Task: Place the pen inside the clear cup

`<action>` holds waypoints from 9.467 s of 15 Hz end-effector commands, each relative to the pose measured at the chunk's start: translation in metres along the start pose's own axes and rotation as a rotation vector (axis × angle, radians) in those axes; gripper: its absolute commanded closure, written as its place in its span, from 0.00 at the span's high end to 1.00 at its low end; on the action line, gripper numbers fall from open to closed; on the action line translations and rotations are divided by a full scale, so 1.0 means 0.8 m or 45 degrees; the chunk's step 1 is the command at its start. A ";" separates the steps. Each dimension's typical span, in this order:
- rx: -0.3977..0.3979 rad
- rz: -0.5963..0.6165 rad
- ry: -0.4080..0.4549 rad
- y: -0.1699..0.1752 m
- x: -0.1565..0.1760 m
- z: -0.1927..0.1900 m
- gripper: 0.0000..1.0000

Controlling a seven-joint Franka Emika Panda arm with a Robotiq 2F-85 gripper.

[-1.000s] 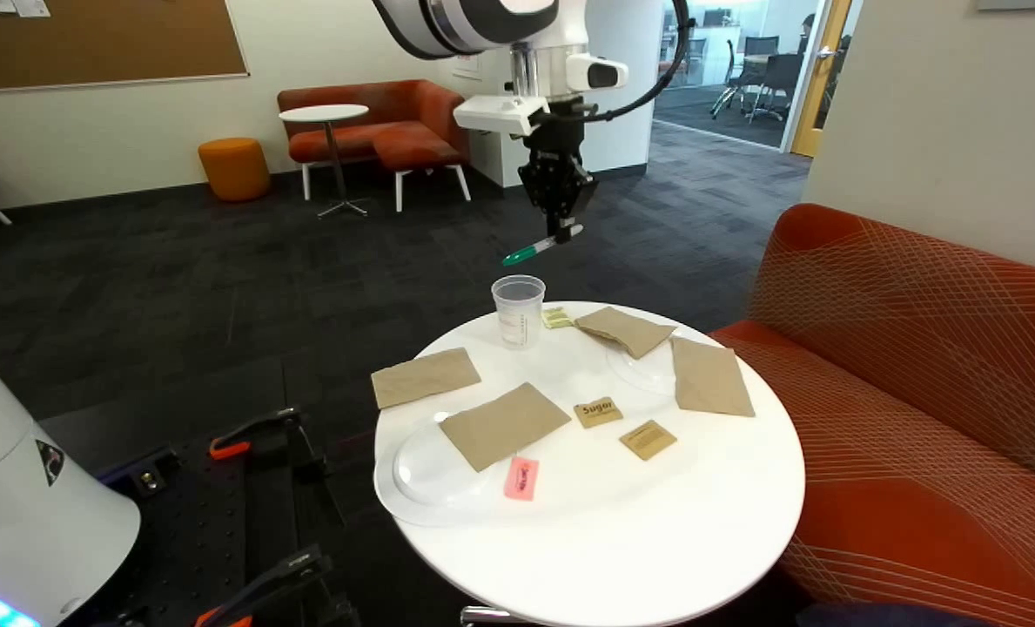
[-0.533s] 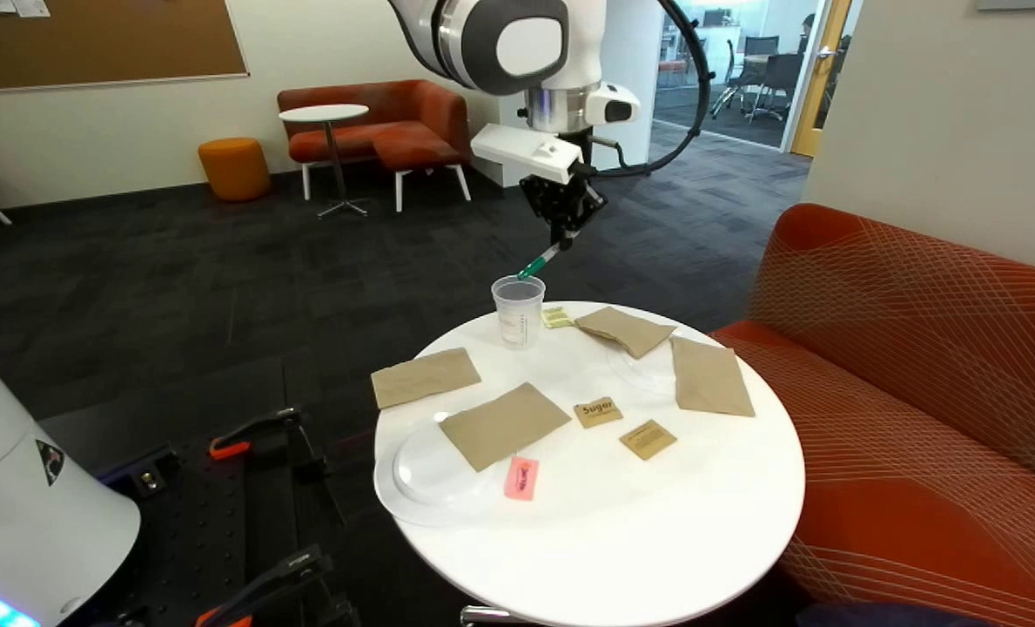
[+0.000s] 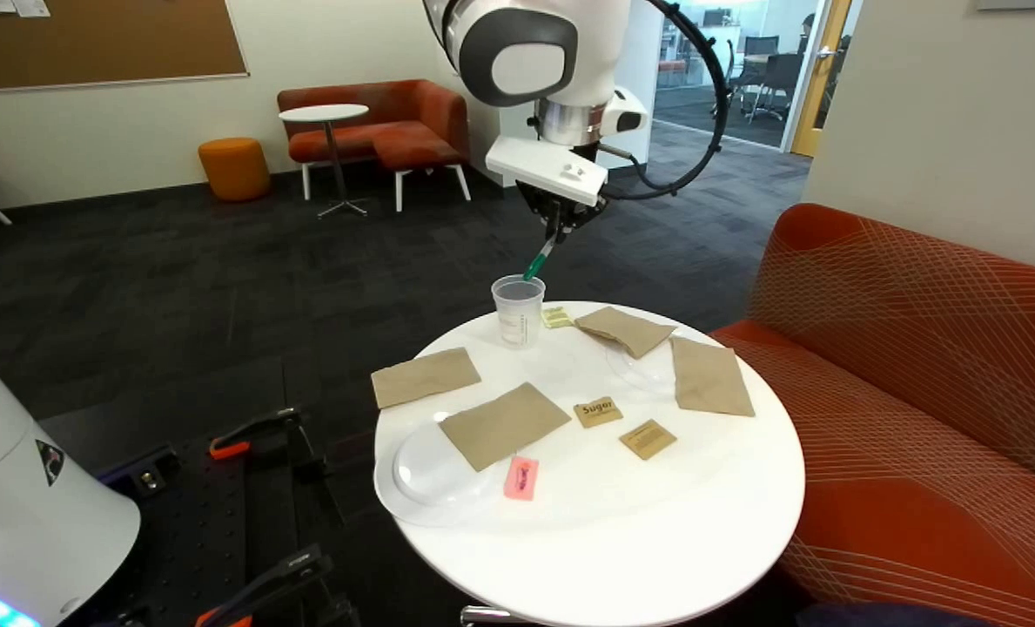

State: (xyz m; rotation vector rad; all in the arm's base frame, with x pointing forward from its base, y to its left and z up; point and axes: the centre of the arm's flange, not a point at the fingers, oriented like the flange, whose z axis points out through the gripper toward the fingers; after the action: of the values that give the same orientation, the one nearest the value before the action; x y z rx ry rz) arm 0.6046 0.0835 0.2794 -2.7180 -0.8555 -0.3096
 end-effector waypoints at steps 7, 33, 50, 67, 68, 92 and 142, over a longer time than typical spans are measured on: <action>0.213 -0.337 0.081 -0.002 0.009 0.004 0.03; 0.655 -0.997 0.643 0.017 -0.002 0.030 0.03; 0.681 -1.073 0.772 0.024 -0.014 0.051 0.03; 0.740 -1.200 0.869 0.034 -0.034 0.120 0.03; 0.742 -1.202 0.870 0.035 -0.034 0.124 0.03; 0.732 -1.122 0.821 0.068 -0.051 0.194 0.03; 0.570 -1.343 0.875 -0.049 -0.022 -0.046 1.00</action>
State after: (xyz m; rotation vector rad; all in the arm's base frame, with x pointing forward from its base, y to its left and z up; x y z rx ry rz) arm 0.5627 0.0932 0.3168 -1.3769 -1.7399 -1.0098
